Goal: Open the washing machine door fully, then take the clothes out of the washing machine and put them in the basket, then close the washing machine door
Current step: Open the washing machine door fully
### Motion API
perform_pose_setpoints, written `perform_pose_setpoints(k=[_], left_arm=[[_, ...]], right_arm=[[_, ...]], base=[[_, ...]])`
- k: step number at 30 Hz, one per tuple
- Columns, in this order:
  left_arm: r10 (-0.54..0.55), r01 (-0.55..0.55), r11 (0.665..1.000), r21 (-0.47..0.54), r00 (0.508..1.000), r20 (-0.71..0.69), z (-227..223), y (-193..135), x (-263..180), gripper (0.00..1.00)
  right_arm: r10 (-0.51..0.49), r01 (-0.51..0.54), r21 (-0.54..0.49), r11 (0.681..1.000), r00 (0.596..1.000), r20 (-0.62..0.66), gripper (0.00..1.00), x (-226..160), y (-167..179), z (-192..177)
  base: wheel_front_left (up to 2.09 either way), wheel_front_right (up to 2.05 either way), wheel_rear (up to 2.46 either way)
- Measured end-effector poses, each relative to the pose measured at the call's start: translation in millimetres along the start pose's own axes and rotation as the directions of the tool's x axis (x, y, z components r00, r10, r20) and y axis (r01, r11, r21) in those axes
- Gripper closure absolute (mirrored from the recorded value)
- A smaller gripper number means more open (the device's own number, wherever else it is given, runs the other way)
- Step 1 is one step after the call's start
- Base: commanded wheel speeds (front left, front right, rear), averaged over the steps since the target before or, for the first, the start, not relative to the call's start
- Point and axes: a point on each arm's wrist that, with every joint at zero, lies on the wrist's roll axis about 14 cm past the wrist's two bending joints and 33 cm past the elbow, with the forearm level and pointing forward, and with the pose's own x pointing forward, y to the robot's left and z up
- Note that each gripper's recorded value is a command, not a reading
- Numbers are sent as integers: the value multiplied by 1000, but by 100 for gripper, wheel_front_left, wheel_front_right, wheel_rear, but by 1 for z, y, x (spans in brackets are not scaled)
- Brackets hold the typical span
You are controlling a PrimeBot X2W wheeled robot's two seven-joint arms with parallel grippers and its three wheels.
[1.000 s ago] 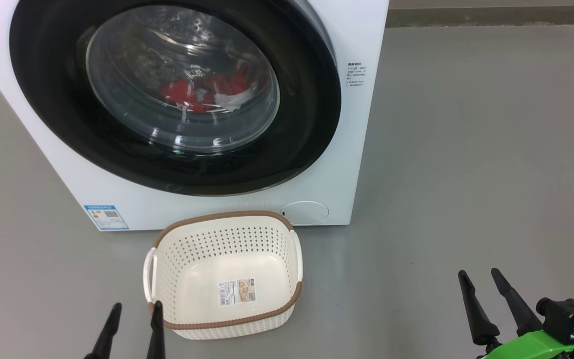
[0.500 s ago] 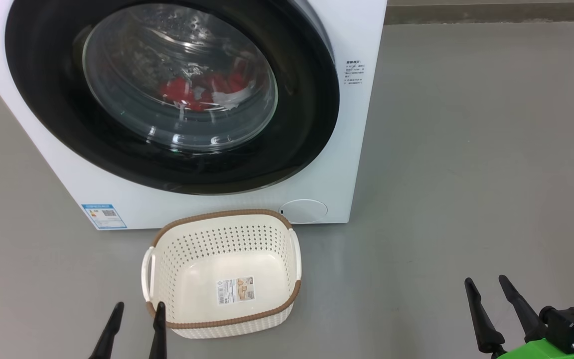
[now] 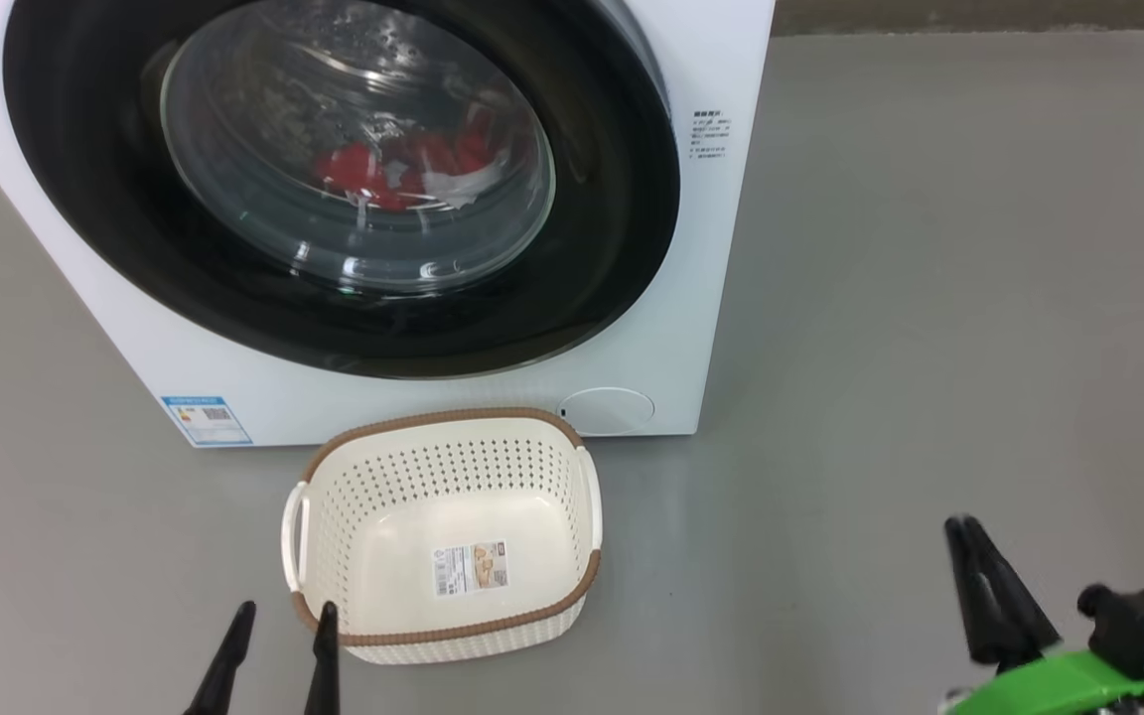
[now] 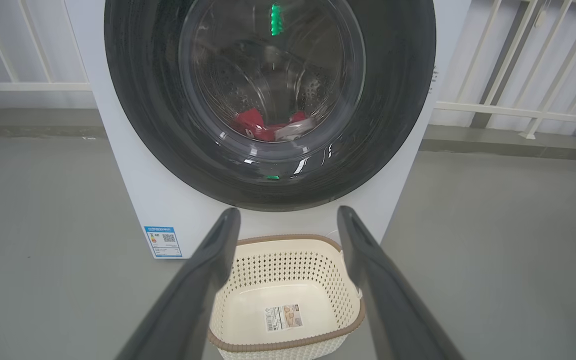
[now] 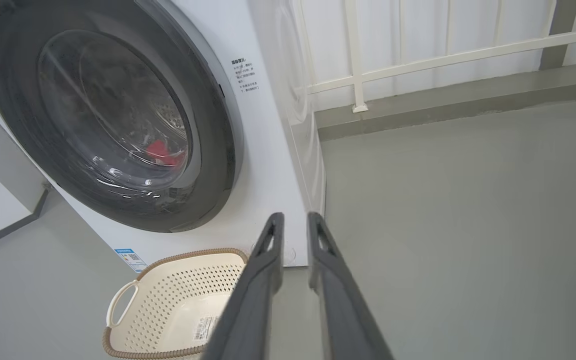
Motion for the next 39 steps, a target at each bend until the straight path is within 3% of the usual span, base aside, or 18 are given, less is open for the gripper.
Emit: perform_pose_setpoints(k=[7,16,21,26,31,39], left_arm=[[-14,14,1000,-7,1000,-19,-6,-5,6,0],[-14,14,1000,-24,1000,-10,-4,-6,24,0],[-4,3,1000,-31,1000,-13,-5,-3,33,0],[8,-9,999,-33,1000,-25,-9,1,39,0],[26,-28,999,-47,999,-45,-17,6,47,0],[45,-49,997,-53,996,-76,-29,13,59,0]], right_arm=[[79,-97,106,990,983,163,100,49,34,52],[199,-259,136,956,916,349,100,114,80,128],[272,-349,134,928,877,396,100,148,105,154],[325,-405,145,903,863,386,100,174,121,158],[421,-499,260,826,855,303,100,205,152,140],[542,-538,484,690,827,147,100,239,173,129]], base=[[0,0,0],[0,0,0],[0,0,0],[0,0,0],[0,0,0],[0,0,0]])
